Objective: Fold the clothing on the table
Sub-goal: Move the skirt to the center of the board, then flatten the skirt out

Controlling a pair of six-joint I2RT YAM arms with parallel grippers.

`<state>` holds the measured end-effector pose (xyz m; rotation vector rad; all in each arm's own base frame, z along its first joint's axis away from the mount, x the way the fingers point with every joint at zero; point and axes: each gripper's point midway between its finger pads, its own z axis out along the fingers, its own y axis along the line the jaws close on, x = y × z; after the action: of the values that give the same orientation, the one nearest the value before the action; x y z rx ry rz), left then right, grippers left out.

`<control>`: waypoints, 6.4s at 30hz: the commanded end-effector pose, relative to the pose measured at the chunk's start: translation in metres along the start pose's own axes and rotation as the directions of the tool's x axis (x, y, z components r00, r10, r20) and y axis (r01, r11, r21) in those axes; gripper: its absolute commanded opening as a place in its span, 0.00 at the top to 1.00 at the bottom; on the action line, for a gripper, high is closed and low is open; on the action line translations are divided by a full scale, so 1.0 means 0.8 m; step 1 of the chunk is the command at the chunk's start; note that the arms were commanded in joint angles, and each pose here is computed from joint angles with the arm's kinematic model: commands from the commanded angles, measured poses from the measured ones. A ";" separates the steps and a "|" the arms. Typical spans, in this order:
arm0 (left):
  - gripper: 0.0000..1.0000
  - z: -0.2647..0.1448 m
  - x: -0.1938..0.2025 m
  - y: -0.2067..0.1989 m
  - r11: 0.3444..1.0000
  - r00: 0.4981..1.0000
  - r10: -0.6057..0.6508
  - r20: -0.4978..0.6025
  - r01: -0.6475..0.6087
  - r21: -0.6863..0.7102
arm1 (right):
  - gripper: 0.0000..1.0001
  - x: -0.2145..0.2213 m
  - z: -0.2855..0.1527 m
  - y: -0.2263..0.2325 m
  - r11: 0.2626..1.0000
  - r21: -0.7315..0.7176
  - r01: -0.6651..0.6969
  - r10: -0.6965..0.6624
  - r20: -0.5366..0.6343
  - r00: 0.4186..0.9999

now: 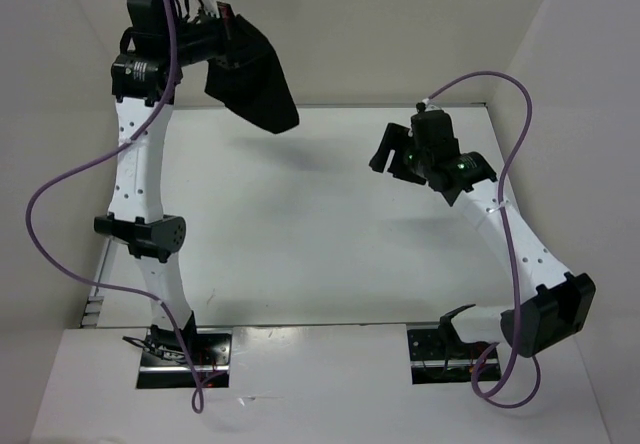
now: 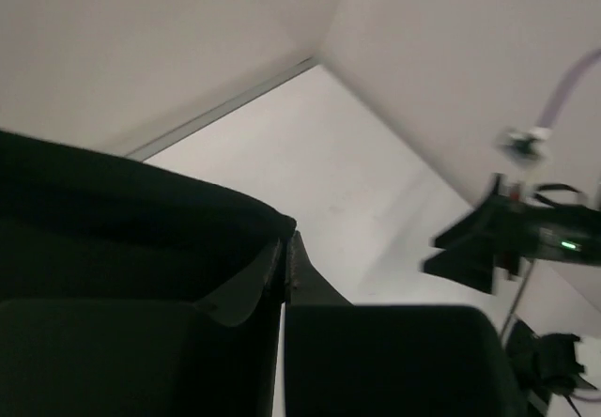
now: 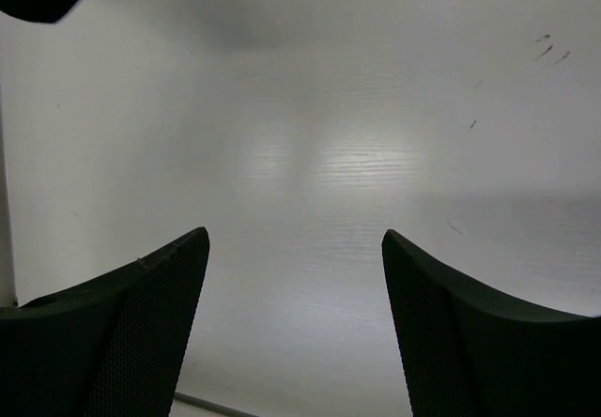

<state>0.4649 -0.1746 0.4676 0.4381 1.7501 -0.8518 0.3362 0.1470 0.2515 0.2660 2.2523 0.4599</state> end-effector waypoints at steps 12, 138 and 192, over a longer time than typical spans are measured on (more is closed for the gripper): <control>1.00 0.027 0.017 -0.158 0.902 0.999 0.025 -0.046 -0.002 0.432 | 0.21 -0.051 -0.028 0.001 0.999 -0.036 0.003 0.002 0.149 0.989; 0.93 -0.012 0.361 0.278 0.655 0.642 -0.741 -0.198 0.625 -0.426 | 0.49 -0.088 0.251 -0.131 0.953 0.298 0.059 -0.006 -0.176 0.984; 0.00 0.064 0.522 0.220 0.732 0.569 -0.680 -0.463 0.558 -0.391 | 0.43 0.214 0.223 -0.036 0.968 0.122 -0.221 0.252 -0.488 0.836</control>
<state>0.4896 -0.1363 0.0490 -0.0913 2.5467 -1.0156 0.3525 0.2128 0.0228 0.5063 2.7611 0.6593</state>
